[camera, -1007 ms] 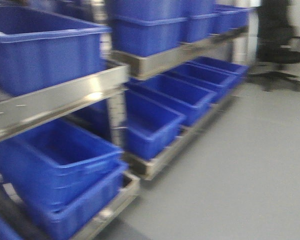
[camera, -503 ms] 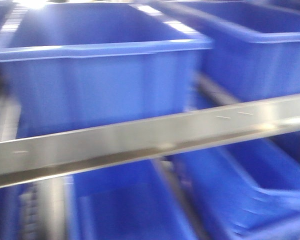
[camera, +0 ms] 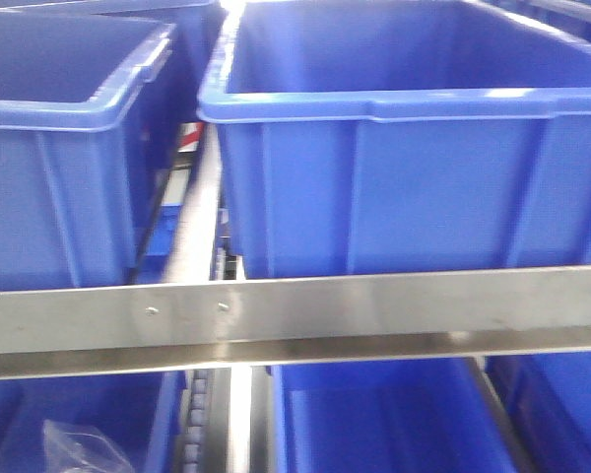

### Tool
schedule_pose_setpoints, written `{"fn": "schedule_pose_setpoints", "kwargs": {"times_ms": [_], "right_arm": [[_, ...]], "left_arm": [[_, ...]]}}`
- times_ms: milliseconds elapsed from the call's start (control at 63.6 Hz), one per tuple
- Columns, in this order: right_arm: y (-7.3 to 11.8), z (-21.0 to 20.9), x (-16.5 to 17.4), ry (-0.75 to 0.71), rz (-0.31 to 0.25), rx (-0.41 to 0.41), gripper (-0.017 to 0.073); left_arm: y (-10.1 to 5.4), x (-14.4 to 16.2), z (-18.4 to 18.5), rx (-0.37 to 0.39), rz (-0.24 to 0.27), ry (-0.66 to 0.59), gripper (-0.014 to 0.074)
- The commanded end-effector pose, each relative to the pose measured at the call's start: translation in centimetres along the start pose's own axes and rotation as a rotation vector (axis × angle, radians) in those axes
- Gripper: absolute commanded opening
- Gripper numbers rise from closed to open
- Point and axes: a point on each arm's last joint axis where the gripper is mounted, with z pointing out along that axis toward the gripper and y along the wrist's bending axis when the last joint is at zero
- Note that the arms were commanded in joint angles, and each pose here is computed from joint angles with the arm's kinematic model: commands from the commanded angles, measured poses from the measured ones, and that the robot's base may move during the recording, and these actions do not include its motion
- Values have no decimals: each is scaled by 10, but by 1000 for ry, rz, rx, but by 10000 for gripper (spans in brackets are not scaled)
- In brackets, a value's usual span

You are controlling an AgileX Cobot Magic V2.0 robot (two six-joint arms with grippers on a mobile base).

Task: Place yellow foam block on left shelf second layer
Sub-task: 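Drive the base up to the shelf of blue bins, then move the right gripper with the cube over the blue bin farther from the left arm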

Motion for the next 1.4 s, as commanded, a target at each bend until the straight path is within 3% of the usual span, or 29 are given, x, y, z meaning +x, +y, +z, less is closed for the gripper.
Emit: {"fn": "schedule_pose_setpoints", "kwargs": {"times_ms": [0,1384], "right_arm": [[-4,0,-17,-102,8,30,318],[-4,0,-17,-102,8,30,318]], "left_arm": [[-2,0,0,24,-3,-73,136],[-2,0,0,24,-3,-73,136]]}}
